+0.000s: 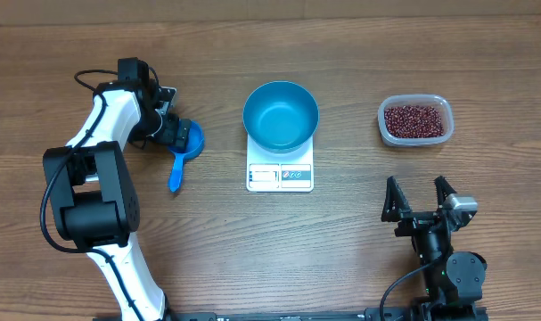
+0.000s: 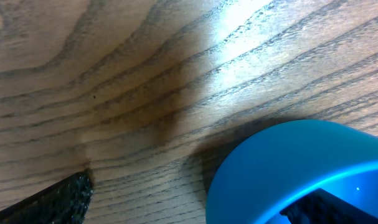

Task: Scoop item into bowl and weigh 150g on scale
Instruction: 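Lower the left gripper and grasp the blue scoop's cup rim, then lift the blue scoop with the left gripper and carry it over the bowl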

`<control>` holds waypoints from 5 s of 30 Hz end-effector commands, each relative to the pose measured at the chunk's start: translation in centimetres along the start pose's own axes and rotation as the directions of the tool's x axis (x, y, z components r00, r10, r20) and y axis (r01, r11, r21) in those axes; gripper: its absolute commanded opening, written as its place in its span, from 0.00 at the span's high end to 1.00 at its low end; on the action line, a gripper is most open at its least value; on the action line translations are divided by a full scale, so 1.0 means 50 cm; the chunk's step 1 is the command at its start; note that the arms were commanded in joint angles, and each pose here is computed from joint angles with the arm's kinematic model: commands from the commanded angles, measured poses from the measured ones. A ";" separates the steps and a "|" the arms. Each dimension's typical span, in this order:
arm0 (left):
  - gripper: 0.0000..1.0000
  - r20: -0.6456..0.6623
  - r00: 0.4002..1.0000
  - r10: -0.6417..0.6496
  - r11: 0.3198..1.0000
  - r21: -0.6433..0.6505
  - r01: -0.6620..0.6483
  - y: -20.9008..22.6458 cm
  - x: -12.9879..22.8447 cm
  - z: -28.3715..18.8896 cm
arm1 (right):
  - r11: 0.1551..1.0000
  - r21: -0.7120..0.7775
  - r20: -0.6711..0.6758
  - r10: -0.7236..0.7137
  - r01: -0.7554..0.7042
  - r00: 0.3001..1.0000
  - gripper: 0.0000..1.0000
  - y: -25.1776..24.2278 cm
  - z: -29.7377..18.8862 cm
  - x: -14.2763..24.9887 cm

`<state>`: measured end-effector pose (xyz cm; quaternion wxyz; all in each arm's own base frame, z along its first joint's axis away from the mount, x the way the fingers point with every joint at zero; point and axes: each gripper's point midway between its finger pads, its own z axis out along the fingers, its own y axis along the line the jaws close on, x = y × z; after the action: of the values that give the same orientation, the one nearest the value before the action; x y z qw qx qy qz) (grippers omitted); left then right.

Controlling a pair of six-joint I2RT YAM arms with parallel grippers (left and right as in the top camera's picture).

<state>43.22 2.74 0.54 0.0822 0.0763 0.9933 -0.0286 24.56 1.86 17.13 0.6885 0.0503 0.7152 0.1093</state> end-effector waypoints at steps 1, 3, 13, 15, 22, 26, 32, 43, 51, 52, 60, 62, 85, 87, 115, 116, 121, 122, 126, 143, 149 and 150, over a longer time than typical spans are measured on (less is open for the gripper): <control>0.00 -0.015 1.000 0.016 1.000 -0.003 -0.016 -0.004 0.008 0.009 | 1.000 -0.001 0.003 -0.005 0.005 1.000 0.00 0.000 0.000 0.004; 0.01 -0.015 1.000 0.016 1.000 -0.003 -0.016 -0.004 0.008 0.009 | 1.000 -0.001 0.003 -0.005 0.005 1.000 0.00 0.000 0.000 0.004; 0.38 -0.012 1.000 0.016 1.000 -0.003 -0.016 -0.004 0.006 0.009 | 1.000 -0.001 0.003 -0.005 0.005 1.000 0.00 0.000 0.000 0.004; 0.46 -0.012 1.000 0.016 1.000 -0.003 -0.016 -0.004 0.006 0.009 | 1.000 -0.001 0.003 -0.005 0.005 1.000 0.00 0.000 0.000 0.004; 0.80 -0.012 1.000 0.016 1.000 -0.003 -0.016 -0.004 0.006 0.009 | 1.000 -0.001 0.003 -0.005 0.005 1.000 0.00 0.000 0.000 0.004; 0.96 -0.014 1.000 0.016 1.000 -0.003 -0.016 -0.004 0.007 0.009 | 1.000 -0.001 0.003 -0.005 0.005 1.000 0.00 0.000 0.000 0.004; 0.96 -0.033 0.999 -0.020 1.000 -0.006 0.020 -0.004 0.016 0.007 | 1.000 -0.001 0.003 -0.005 0.005 1.000 0.00 0.000 0.000 0.004; 0.96 -0.023 0.998 -0.063 0.998 -0.010 0.063 -0.003 -0.032 -0.121 | 1.000 -0.001 0.003 -0.005 0.005 1.000 0.00 0.000 0.000 0.004; 0.96 0.177 0.981 -0.080 0.996 -0.027 0.086 -0.015 -0.086 -0.351 | 1.000 -0.001 0.003 -0.005 0.005 1.000 0.00 0.000 0.000 0.004; 0.96 0.205 0.974 -0.092 0.995 -0.024 0.099 -0.018 -0.086 -0.376 | 1.000 -0.001 0.003 -0.005 0.005 1.000 0.00 0.000 0.000 0.004; 0.96 0.275 0.886 -0.374 0.927 0.095 0.362 -0.062 -0.035 -0.508 | 1.000 -0.001 0.003 -0.005 0.005 1.000 0.00 0.000 0.000 0.004; 0.96 0.204 0.839 -0.504 0.864 0.120 0.489 -0.079 -0.006 -0.504 | 1.000 -0.001 0.003 -0.005 0.005 1.000 0.00 0.000 0.000 0.004; 0.96 0.147 0.522 -0.840 0.507 -0.130 0.852 -0.318 0.135 -0.481 | 1.000 -0.001 0.003 -0.005 0.005 1.000 0.00 0.000 0.000 0.004; 0.96 0.155 0.536 -0.830 0.520 -0.133 0.844 -0.337 0.137 -0.478 | 1.000 -0.001 0.003 -0.005 0.005 1.000 0.00 0.000 0.000 0.004; 0.96 0.089 0.549 -0.831 0.540 -0.106 0.835 -0.430 0.094 -0.394 | 1.000 0.000 0.162 0.005 -0.005 0.987 0.00 0.005 -0.006 -0.073; 0.96 0.088 0.549 -0.831 0.540 -0.105 0.835 -0.430 0.093 -0.394 | 1.000 -0.027 0.203 0.005 0.000 0.979 0.00 0.016 -0.010 -0.095; 0.96 0.089 0.549 -0.831 0.541 -0.104 0.835 -0.430 0.093 -0.394 | 0.988 -0.151 0.328 0.061 -0.011 0.943 0.00 0.072 -0.049 -0.209; 0.96 0.089 0.549 -0.831 0.540 -0.104 0.835 -0.430 0.093 -0.394 | 0.986 -0.163 0.329 0.083 -0.030 0.941 0.00 0.078 -0.059 -0.230; 0.96 0.089 0.549 -0.831 0.541 -0.104 0.835 -0.430 0.093 -0.394 | 0.987 -0.157 0.305 0.086 -0.039 0.948 0.00 0.093 -0.093 -0.290; 0.92 0.023 0.544 -0.839 0.542 -0.064 0.838 -0.458 0.090 -0.391 | 0.801 -0.542 -0.292 0.106 -0.255 0.951 0.00 0.300 -0.137 -0.347; 0.77 -0.025 0.541 -0.840 0.542 -0.046 0.839 -0.476 0.093 -0.391 | 0.737 -0.492 -0.371 0.305 -0.464 0.877 0.00 0.307 -0.101 -0.381; 0.80 -0.031 0.541 -0.841 0.542 -0.042 0.840 -0.479 0.092 -0.391 | 0.717 -0.476 -0.391 0.346 -0.509 0.853 0.00 0.308 -0.095 -0.386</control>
<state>31.93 -17.99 20.12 0.0500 -0.4047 0.9123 -0.0380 19.66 11.47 38.26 0.5636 -0.0553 0.7150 0.4101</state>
